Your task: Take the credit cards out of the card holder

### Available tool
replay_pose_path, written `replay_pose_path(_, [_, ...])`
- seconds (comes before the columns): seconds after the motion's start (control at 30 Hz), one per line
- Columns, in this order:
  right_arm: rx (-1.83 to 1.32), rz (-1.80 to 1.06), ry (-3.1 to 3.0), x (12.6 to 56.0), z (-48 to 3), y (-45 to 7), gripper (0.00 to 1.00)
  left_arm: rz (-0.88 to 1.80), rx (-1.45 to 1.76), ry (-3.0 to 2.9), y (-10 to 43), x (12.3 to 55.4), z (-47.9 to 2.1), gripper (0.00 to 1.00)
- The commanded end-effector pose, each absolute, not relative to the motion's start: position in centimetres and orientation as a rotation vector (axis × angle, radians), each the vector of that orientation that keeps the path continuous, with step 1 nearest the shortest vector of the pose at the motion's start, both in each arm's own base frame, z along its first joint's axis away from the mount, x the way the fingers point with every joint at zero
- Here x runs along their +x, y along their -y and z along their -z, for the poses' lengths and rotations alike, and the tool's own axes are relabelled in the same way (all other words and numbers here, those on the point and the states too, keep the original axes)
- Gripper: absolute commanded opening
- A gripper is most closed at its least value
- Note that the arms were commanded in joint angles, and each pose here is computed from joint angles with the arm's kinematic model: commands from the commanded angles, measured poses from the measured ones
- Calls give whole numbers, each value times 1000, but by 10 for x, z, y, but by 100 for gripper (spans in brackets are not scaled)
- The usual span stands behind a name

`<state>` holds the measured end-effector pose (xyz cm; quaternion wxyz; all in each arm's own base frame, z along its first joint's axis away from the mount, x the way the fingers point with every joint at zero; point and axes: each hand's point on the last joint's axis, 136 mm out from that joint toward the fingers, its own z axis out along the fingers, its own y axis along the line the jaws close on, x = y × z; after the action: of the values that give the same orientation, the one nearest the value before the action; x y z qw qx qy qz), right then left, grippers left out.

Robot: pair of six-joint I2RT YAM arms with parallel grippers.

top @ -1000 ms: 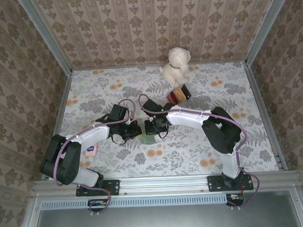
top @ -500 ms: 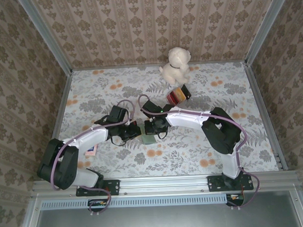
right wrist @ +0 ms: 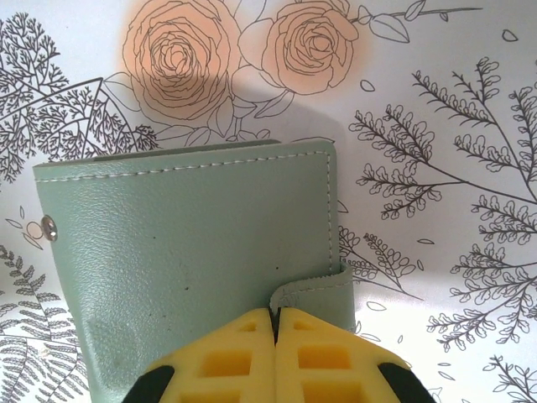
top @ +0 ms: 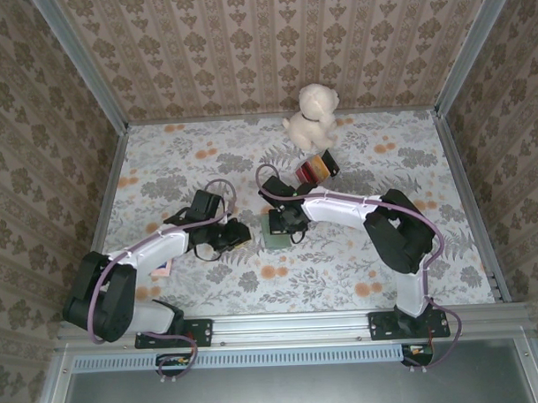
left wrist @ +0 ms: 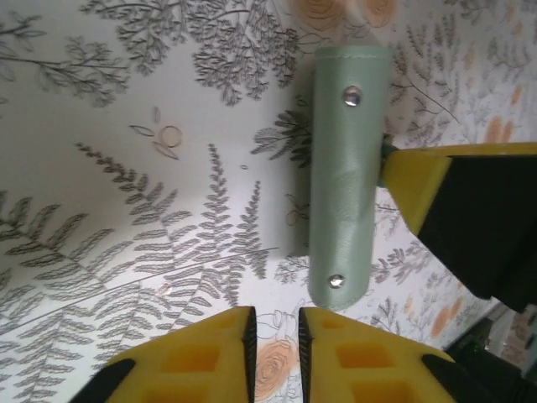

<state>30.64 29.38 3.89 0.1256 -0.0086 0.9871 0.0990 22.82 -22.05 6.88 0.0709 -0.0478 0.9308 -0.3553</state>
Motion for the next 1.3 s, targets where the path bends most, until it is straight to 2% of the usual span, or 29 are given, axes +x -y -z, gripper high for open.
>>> replay_pose_path(0.0, [-52, -283, -2952, 288, -31, -282, 0, 1177, -79, -2730, 233, 235, -82, 38])
replay_pose_path(0.17, [-47, -345, -2950, 289, -34, -285, 0, 1226, -49, -2722, 245, 245, -80, 49])
replay_pose_path(0.63, [-51, -420, -2947, 290, -35, -293, 0, 1310, -29, -2749, 271, 263, -61, 50])
replay_pose_path(0.8, [-52, -425, -2949, 288, -36, -292, 0, 1307, -34, -2786, 274, 261, -47, 43])
replay_pose_path(0.9, [-50, -450, -2931, 292, -38, -294, 0, 1333, -25, -2780, 279, 260, -46, 34])
replay_pose_path(1.07, [-40, -345, -2923, 294, -37, -280, 0, 1274, -29, -2782, 275, 262, -42, 3])
replay_pose_path(1.1, [-34, -300, -2923, 295, -37, -274, 0, 1263, -30, -2786, 274, 261, -41, 0])
replay_pose_path(1.27, [5, 48, -2889, 299, -30, -226, 0, 1181, -63, -2782, 263, 259, -39, 0])
